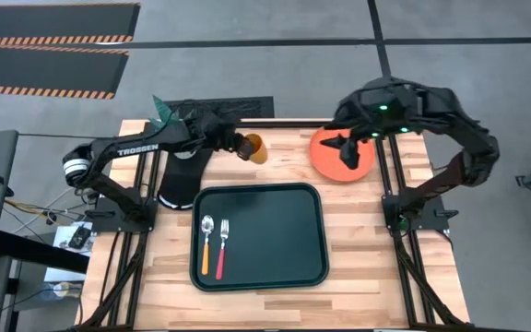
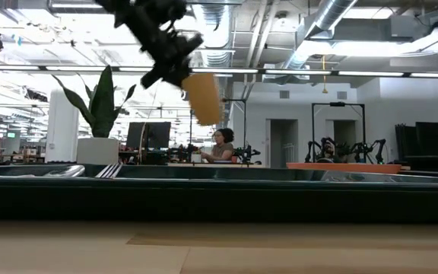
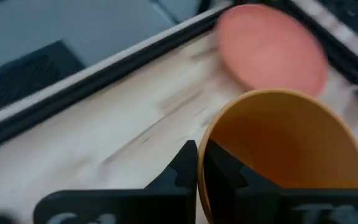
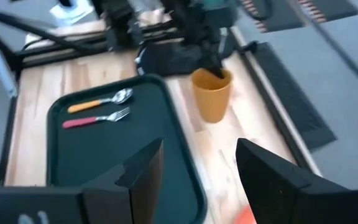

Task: Pick and place plate/cup/fork/spoon on tray
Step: Put the yellow cup on the top right of the black serving tray, then put the orange plate at the bottom of the yellow cup on the black serving tray

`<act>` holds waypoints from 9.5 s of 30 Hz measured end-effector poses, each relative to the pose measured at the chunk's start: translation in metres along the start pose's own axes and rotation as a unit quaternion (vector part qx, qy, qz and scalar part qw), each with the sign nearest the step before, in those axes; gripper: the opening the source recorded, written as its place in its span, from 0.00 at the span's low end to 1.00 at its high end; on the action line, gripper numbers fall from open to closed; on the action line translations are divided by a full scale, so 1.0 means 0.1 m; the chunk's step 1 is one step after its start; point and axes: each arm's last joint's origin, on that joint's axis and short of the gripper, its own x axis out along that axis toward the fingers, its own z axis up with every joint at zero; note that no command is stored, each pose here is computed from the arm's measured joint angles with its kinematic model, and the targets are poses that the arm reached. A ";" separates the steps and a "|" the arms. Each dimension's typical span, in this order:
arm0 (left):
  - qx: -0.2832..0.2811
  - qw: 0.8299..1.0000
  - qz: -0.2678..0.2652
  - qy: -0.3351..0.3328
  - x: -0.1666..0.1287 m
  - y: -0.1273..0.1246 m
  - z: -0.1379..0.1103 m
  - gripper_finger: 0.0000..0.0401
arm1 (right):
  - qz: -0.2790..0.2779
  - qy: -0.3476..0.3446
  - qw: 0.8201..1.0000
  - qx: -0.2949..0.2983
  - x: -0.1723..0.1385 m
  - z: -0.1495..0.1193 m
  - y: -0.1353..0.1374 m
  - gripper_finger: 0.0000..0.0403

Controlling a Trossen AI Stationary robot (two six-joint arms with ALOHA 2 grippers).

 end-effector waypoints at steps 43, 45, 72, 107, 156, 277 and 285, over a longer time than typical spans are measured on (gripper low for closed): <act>0.232 0.952 -0.101 0.171 1.44 -1.23 -0.24 0.00 | -0.021 -0.027 0.999 0.015 -0.39 -0.18 0.29 0.57; 0.234 0.953 -0.094 0.168 1.43 -1.24 -0.25 0.01 | -0.021 -0.027 0.999 0.015 -0.39 -0.18 0.29 0.57; 0.288 0.942 -0.064 0.159 1.37 -1.36 -0.36 0.09 | -0.021 -0.026 0.999 0.011 -0.39 -0.18 0.29 0.57; 0.291 0.946 -0.111 0.094 0.61 -1.68 0.39 0.42 | -0.192 0.073 0.974 0.093 -0.20 -0.40 0.00 0.57; 0.243 0.966 -0.054 -0.064 -1.54 -1.09 1.09 0.42 | -0.440 0.100 0.592 0.668 1.65 -3.23 -0.82 0.53; 0.075 0.972 -0.207 -0.081 -0.88 -0.10 1.65 0.66 | -0.372 -0.327 0.796 0.348 0.58 -0.71 -0.31 0.01; 0.068 0.981 -0.167 -0.078 -0.78 -0.17 1.61 0.55 | -0.367 -0.322 0.802 0.344 0.63 -0.70 -0.27 0.02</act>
